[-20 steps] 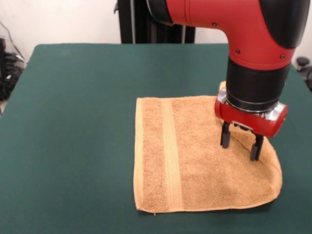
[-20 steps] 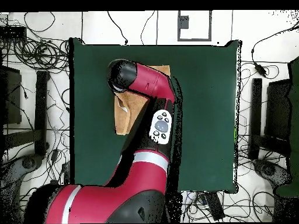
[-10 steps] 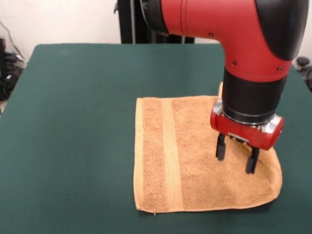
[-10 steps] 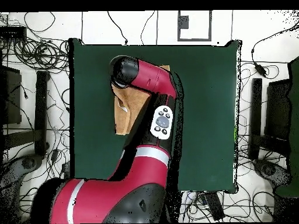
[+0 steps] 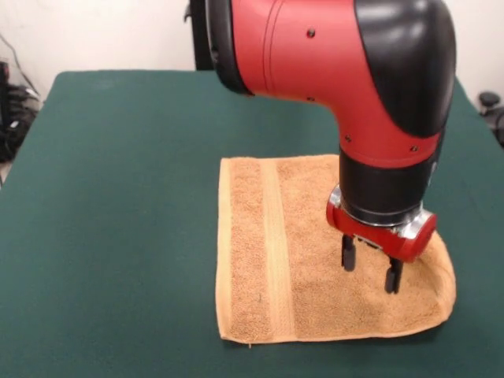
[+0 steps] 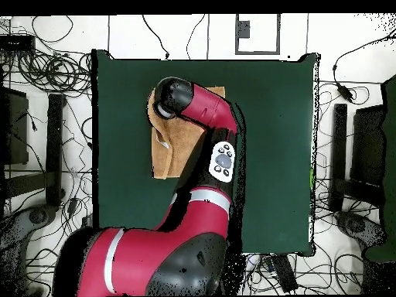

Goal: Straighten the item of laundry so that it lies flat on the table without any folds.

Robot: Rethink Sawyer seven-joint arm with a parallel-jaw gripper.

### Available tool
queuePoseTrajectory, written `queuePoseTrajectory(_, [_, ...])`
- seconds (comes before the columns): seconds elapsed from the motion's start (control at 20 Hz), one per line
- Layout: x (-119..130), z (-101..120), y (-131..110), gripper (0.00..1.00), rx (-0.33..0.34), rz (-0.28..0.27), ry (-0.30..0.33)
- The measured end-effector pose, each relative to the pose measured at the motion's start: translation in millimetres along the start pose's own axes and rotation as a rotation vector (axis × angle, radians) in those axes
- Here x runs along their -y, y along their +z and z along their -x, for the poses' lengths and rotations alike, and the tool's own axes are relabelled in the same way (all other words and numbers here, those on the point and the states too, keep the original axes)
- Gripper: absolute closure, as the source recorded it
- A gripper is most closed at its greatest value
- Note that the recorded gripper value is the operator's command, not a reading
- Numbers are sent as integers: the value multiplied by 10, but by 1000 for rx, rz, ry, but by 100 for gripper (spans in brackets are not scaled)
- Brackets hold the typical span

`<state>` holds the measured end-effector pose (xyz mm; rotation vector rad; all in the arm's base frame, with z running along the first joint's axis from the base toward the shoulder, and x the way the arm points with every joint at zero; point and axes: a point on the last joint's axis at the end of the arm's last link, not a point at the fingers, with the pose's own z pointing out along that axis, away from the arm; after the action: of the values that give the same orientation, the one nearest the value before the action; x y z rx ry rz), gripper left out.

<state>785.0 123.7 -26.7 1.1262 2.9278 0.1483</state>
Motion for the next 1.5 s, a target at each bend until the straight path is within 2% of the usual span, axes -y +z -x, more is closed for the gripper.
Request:
queuePoseTrajectory(0.4, [30,-196,133,0,-77,23,62])
queuePoseTrajectory(0.8, [34,-302,161,0,-120,40,100])
queuePoseTrajectory(1.05, [-54,-393,126,0,-153,81,143])
queuePoseTrajectory(1.5, [-157,-598,219,0,-226,127,224])
